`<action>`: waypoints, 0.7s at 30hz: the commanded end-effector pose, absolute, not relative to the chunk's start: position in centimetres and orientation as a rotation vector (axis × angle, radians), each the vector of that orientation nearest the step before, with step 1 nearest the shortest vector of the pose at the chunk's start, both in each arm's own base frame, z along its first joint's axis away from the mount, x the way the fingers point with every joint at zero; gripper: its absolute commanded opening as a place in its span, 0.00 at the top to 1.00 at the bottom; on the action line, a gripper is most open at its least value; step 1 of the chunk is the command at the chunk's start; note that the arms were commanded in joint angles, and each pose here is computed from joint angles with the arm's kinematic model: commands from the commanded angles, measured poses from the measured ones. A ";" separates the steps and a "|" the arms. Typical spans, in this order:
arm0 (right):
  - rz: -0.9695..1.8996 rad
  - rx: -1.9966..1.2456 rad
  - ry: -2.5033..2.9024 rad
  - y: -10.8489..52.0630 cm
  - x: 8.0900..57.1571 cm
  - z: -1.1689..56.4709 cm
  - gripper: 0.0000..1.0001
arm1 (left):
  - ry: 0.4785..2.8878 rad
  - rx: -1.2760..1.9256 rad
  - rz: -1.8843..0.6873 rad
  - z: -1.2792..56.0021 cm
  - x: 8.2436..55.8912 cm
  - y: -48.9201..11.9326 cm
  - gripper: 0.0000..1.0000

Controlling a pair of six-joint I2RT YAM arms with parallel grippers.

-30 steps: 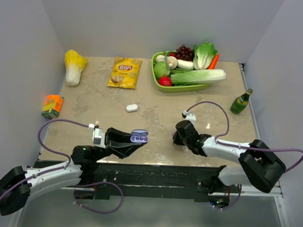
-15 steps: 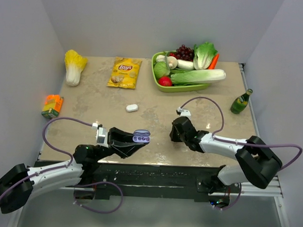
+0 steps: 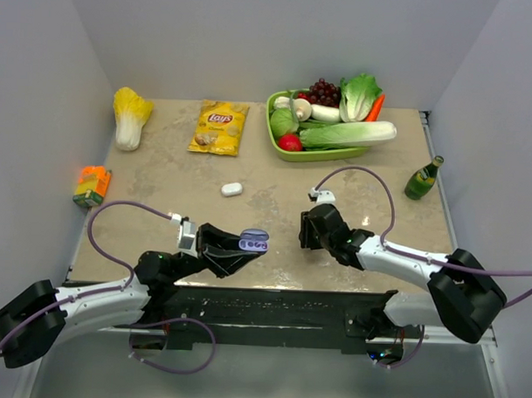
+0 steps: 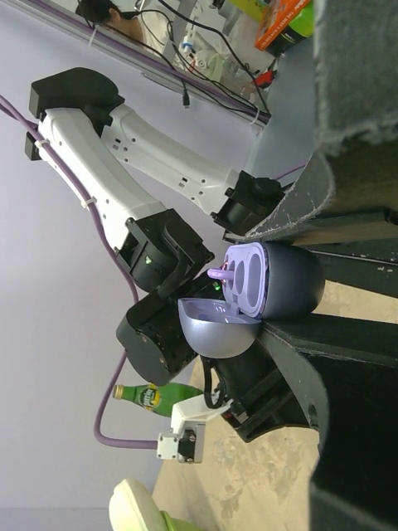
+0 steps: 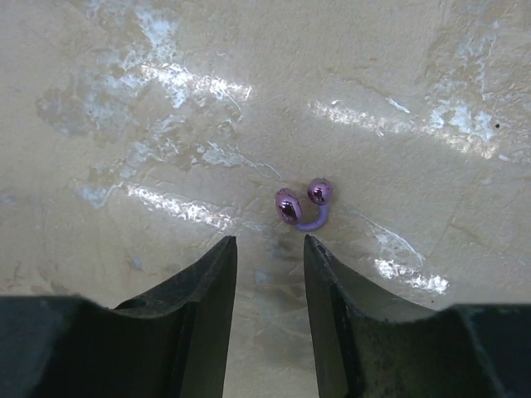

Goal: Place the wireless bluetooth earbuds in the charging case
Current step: Pick up the earbud from the center of the board.

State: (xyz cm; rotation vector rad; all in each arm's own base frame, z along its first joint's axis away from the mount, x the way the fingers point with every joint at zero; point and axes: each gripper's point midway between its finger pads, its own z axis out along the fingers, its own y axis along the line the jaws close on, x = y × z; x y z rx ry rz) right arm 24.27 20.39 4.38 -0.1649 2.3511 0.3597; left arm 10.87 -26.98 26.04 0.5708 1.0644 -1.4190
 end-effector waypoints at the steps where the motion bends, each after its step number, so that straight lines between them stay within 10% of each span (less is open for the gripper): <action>1: 0.337 -0.169 2.303 20.6 25.6 6.0 0.60 | 0.915 0.545 -1.451 26.5 8.8 -24.6 1.00; 14: 0.222 -0.147 2.356 19.4 25.7 5.3 1.00 | 0.921 0.546 -1.453 26.1 8.7 -24.5 1.00; 21: 0.217 -0.169 2.409 19.9 25.5 3.9 1.00 | 0.920 0.548 -1.461 26.1 8.5 -24.6 1.00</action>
